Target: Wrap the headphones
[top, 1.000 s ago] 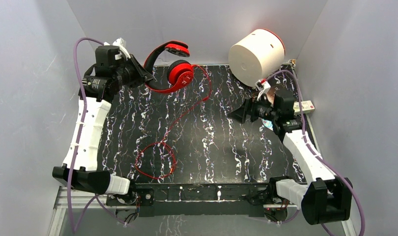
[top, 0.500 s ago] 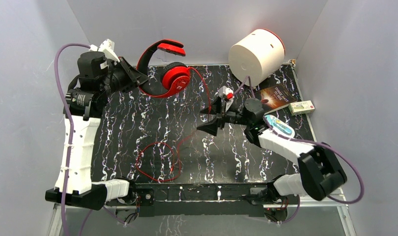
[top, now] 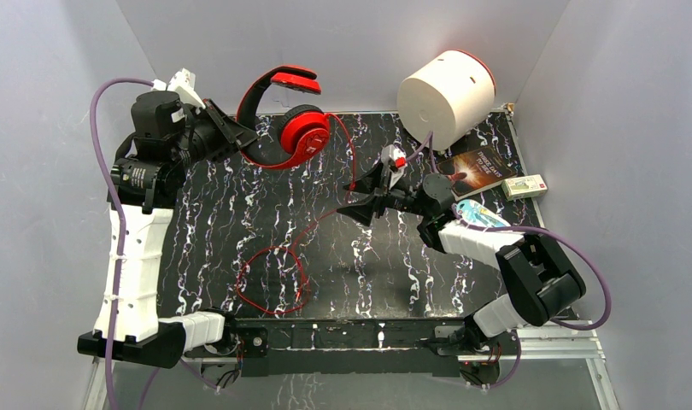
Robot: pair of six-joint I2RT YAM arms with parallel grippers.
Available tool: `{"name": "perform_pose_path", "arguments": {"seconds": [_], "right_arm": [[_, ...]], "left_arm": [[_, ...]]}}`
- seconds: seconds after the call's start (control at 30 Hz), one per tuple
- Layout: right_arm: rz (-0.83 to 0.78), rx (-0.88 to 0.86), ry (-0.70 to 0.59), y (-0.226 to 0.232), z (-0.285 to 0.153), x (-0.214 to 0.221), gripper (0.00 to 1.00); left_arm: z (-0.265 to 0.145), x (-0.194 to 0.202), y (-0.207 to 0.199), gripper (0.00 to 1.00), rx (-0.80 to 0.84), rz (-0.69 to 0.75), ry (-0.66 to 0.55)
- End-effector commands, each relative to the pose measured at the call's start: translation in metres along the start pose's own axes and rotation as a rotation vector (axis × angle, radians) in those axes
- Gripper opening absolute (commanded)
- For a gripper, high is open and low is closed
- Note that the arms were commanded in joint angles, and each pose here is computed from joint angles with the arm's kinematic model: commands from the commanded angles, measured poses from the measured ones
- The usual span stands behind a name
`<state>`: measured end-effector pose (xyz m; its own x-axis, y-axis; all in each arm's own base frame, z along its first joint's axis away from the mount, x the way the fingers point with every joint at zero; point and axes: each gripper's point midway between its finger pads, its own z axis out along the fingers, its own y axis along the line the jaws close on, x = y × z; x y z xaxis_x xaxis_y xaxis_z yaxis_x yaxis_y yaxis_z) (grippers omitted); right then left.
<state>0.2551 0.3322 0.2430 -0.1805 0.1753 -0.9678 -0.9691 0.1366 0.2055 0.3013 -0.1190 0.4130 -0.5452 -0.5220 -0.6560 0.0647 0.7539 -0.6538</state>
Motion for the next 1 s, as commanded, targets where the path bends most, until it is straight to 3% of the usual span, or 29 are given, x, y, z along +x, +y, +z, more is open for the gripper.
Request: {"name": "perform_pose_path", "arguments": {"seconds": [0.0, 0.1, 0.17, 0.2, 0.27, 0.3, 0.43, 0.53, 0.73, 0.77, 0.9, 0.97], "right_arm": [[-0.071, -0.070, -0.103, 0.017, 0.005, -0.032, 0.80], [-0.064, -0.045, -0.118, 0.016, 0.003, -0.032, 0.79], [-0.061, -0.045, -0.136, 0.016, 0.003, -0.034, 0.69], [-0.063, -0.055, -0.143, 0.018, 0.003, -0.037, 0.59], [-0.045, -0.039, -0.140, 0.017, 0.002, -0.040, 0.18], [-0.044, -0.031, -0.136, 0.018, 0.000, -0.041, 0.10], [-0.041, 0.124, -0.059, 0.009, -0.022, -0.037, 0.00], [-0.094, 0.311, 0.016, -0.004, -0.050, -0.045, 0.00], [-0.203, 0.634, 0.131, -0.031, -0.100, -0.094, 0.00], [-0.243, 0.634, 0.140, -0.031, -0.099, -0.112, 0.00], [-0.217, 0.419, 0.342, -0.023, -0.074, -0.088, 0.00], [-0.194, 0.332, 0.371, -0.019, -0.063, -0.078, 0.00]], "left_arm": [[-0.019, -0.017, -0.029, 0.00, 0.107, -0.007, -0.068], [-0.020, -0.018, -0.034, 0.00, 0.125, -0.011, -0.065], [-0.022, -0.018, -0.036, 0.00, 0.135, -0.013, -0.066], [-0.023, -0.018, -0.036, 0.00, 0.136, -0.010, -0.067], [-0.024, -0.017, -0.033, 0.00, 0.118, -0.002, -0.065], [-0.024, -0.017, -0.031, 0.00, 0.108, 0.003, -0.064], [-0.018, -0.011, -0.024, 0.00, 0.096, 0.053, -0.033], [-0.005, 0.007, -0.013, 0.00, 0.108, 0.111, 0.036], [-0.004, 0.059, -0.029, 0.00, 0.433, 0.272, 0.151], [-0.007, 0.066, -0.031, 0.00, 0.482, 0.298, 0.160], [-0.035, 0.077, -0.057, 0.00, 0.709, 0.387, 0.130], [-0.050, 0.080, -0.070, 0.00, 0.806, 0.396, 0.111]]}}
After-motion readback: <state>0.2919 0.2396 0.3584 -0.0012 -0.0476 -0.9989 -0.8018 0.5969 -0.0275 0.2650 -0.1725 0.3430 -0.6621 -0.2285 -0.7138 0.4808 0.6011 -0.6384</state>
